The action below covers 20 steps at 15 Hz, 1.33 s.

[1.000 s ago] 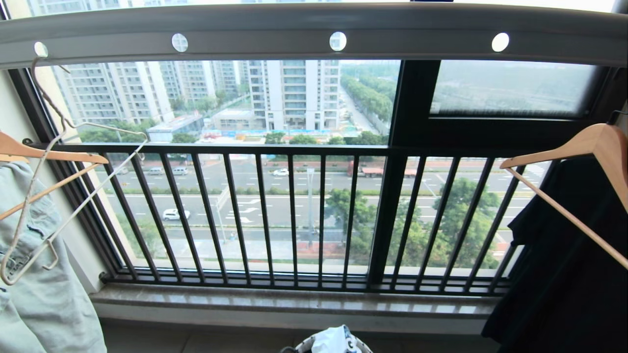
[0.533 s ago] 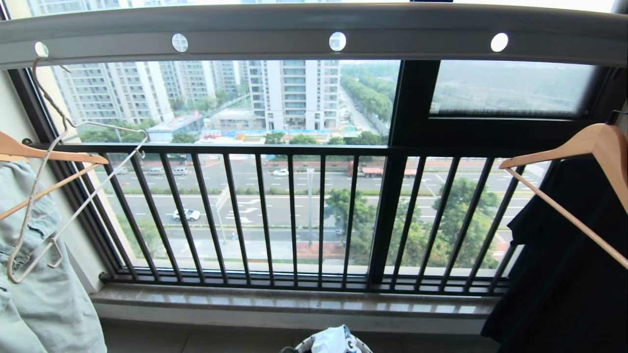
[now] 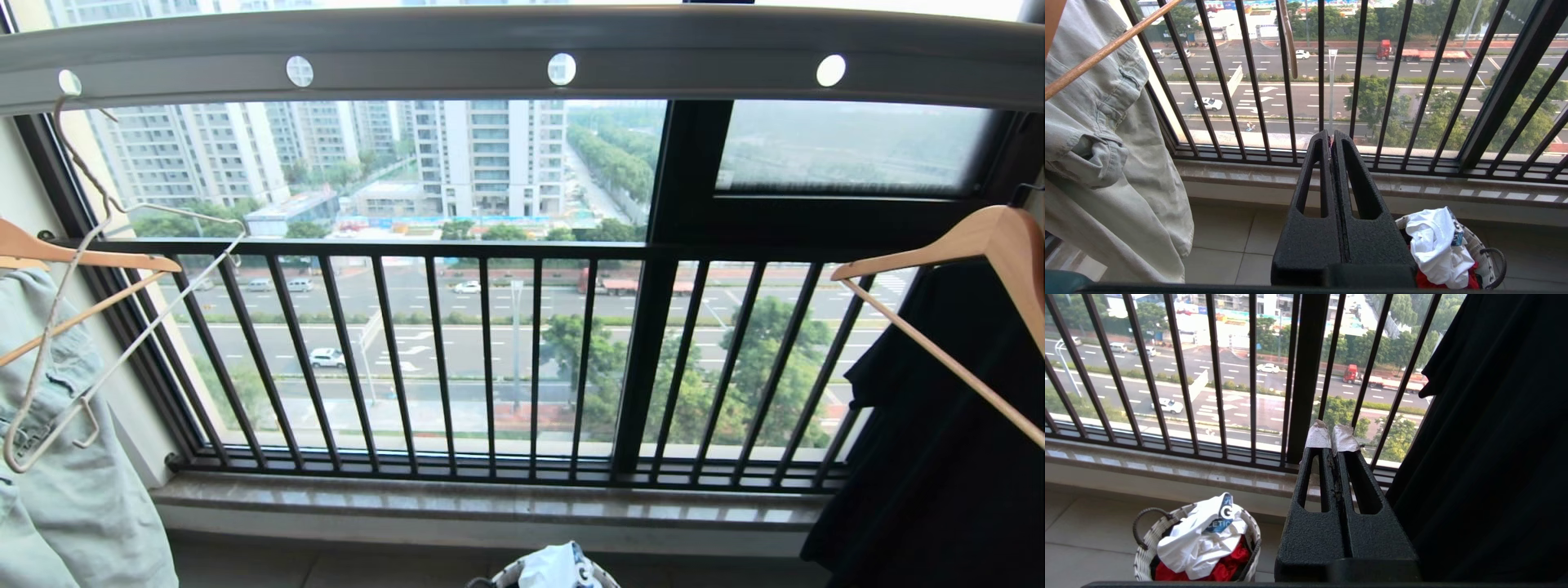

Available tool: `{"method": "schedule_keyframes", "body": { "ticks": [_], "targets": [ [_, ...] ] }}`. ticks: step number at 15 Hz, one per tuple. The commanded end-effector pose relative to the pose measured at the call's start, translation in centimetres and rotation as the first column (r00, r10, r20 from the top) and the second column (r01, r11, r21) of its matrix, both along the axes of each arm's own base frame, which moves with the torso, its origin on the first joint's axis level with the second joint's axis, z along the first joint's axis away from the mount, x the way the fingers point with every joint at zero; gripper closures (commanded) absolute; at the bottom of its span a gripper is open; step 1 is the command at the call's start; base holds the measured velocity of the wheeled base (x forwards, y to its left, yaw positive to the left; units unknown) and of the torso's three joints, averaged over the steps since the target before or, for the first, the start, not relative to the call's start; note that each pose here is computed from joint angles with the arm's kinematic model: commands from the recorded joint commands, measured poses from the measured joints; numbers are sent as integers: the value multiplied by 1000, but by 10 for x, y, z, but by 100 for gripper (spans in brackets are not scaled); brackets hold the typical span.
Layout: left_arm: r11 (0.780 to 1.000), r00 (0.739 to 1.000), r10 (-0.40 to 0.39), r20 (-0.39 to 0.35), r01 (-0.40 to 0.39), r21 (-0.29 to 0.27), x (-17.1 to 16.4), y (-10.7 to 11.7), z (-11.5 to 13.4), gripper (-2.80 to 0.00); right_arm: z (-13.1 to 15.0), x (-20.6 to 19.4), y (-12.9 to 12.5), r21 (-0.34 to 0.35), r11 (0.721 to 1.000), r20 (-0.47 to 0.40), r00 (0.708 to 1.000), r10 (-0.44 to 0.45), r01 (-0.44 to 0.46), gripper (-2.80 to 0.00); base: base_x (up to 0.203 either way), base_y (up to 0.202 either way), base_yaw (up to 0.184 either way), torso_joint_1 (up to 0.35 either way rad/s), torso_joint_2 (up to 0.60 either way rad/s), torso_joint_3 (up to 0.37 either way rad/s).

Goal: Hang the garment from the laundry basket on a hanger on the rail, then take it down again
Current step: Pick up the clothes rack on the clothesline

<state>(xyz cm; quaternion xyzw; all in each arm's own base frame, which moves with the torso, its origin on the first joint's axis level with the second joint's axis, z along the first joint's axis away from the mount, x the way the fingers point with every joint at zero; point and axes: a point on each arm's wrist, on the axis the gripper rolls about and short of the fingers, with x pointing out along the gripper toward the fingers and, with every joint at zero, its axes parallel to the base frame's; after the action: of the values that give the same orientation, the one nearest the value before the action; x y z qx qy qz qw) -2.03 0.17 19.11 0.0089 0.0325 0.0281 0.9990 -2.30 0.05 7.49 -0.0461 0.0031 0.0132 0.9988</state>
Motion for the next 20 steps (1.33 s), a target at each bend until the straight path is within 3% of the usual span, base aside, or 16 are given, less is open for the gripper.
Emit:
{"method": "schedule_keyframes", "body": {
  "ticks": [1,4,6,9,12,13,16,18,20],
  "targets": [
    [999,996,44,-81,-43,8,21,1,38,0,0,0,0,-1,1000,-2,1000,1,-1,0,0,0,0,0,0,0],
    [992,977,125,-173,-121,32,27,3,78,0,0,0,0,-1,1000,-2,1000,0,0,0,0,0,0,0,0,0],
    [979,943,205,-263,-193,70,39,4,95,0,0,0,0,-1,1000,-2,1000,0,0,0,0,0,0,0,0,0],
    [939,882,343,-324,-314,140,57,7,117,0,0,0,0,-1,1000,-2,1000,1,-1,0,0,0,0,0,0,0],
    [930,846,369,-385,-338,147,63,8,138,0,0,0,0,-1,1000,-2,1000,1,-1,0,0,0,0,0,0,0],
    [928,834,371,-408,-344,141,70,7,145,-280,0,0,0,-1,1000,-2,1000,1,-1,0,0,0,0,0,0,0],
    [931,819,364,-444,-338,140,90,7,150,-280,0,0,0,-1,1000,-2,1000,0,0,0,0,0,0,0,0,0],
    [951,825,306,-476,-287,114,105,5,151,-280,0,0,0,-1,1000,-2,1000,0,0,0,0,0,0,0,0,0],
    [953,813,297,-501,-283,106,123,5,149,-280,0,0,0,-1,1000,-1,1000,1,-1,0,0,0,0,0,0,0]
  ]
}}
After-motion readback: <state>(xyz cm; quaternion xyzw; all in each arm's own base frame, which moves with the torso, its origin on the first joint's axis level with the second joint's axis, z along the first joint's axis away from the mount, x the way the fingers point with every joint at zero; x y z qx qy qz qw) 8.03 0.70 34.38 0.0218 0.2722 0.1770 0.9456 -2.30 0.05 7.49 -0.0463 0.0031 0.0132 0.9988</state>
